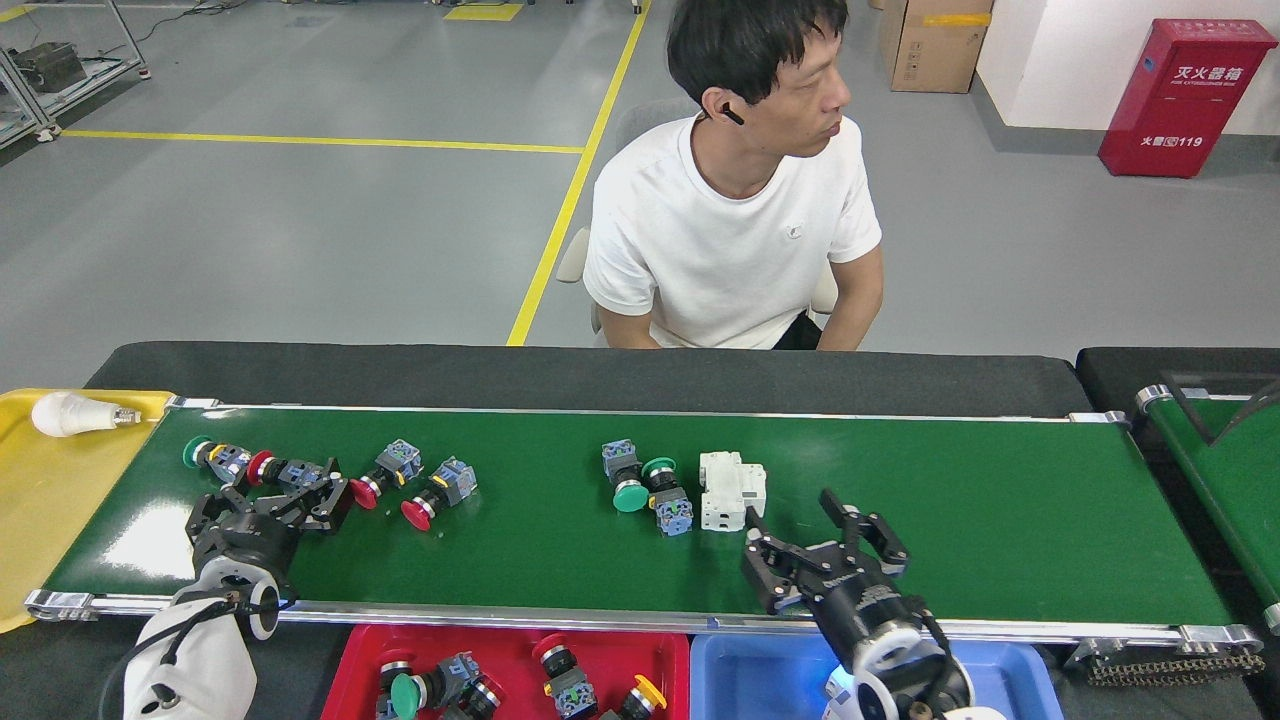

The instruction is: Pick switch part from conveyor to tray

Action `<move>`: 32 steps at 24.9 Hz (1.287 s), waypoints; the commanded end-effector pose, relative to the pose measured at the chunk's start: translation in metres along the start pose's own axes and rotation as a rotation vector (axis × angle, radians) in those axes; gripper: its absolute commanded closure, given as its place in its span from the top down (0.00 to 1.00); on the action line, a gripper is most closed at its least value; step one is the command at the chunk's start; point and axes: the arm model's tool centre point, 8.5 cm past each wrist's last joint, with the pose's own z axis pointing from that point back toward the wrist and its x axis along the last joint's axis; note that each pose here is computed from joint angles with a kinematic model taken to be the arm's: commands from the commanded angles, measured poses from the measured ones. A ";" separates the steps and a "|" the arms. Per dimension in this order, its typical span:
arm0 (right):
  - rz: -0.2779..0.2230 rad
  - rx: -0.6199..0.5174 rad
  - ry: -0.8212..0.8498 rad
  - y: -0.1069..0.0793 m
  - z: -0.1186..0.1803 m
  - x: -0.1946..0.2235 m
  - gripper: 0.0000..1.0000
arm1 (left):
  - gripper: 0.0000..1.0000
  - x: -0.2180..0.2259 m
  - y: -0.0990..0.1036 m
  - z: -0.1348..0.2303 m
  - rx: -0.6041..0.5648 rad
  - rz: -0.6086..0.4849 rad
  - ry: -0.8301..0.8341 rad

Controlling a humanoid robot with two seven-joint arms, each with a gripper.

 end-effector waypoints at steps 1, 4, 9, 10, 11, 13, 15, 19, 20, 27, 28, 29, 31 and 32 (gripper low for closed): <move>0.004 0.005 0.017 -0.004 -0.014 0.016 0.92 | 0.36 -0.007 0.016 -0.005 0.043 -0.008 0.008; 0.028 0.046 -0.002 0.003 -0.032 0.037 0.92 | 0.05 0.000 0.018 -0.005 0.051 0.004 -0.050; 0.031 0.039 -0.027 -0.003 -0.046 0.059 0.93 | 0.04 0.007 0.025 0.005 0.126 0.053 -0.085; 0.039 0.027 -0.045 -0.006 -0.044 0.065 0.93 | 0.04 0.006 0.024 0.016 0.160 0.062 -0.105; 0.044 0.026 -0.061 -0.004 -0.042 0.071 0.94 | 0.04 0.009 0.023 0.028 0.191 0.063 -0.128; 0.056 0.035 -0.081 0.000 -0.040 0.078 0.94 | 0.04 0.016 0.018 0.054 0.238 0.041 -0.168; 0.063 0.039 -0.092 0.002 -0.040 0.083 0.94 | 0.04 0.025 0.005 0.087 0.265 0.018 -0.205; 0.070 0.045 -0.100 0.006 -0.038 0.085 0.94 | 0.04 0.050 -0.011 0.152 0.310 -0.009 -0.299; 0.076 0.048 -0.108 0.007 -0.038 0.088 0.94 | 0.04 0.055 -0.014 0.164 0.314 -0.013 -0.317; 0.104 0.091 -0.120 0.024 -0.037 0.093 0.94 | 0.05 0.131 -0.031 0.223 0.320 -0.099 -0.551; 0.104 0.088 -0.120 0.023 -0.038 0.093 0.94 | 0.07 0.145 -0.039 0.228 0.310 -0.148 -0.595; 0.104 0.086 -0.119 0.023 -0.039 0.093 0.94 | 0.08 0.161 -0.045 0.234 0.304 -0.196 -0.637; 0.097 0.081 -0.121 0.020 -0.041 0.097 0.94 | 0.34 0.180 -0.050 0.239 0.301 -0.247 -0.676; 0.095 0.072 -0.122 0.017 -0.042 0.097 0.94 | 0.54 0.184 -0.049 0.239 0.306 -0.231 -0.673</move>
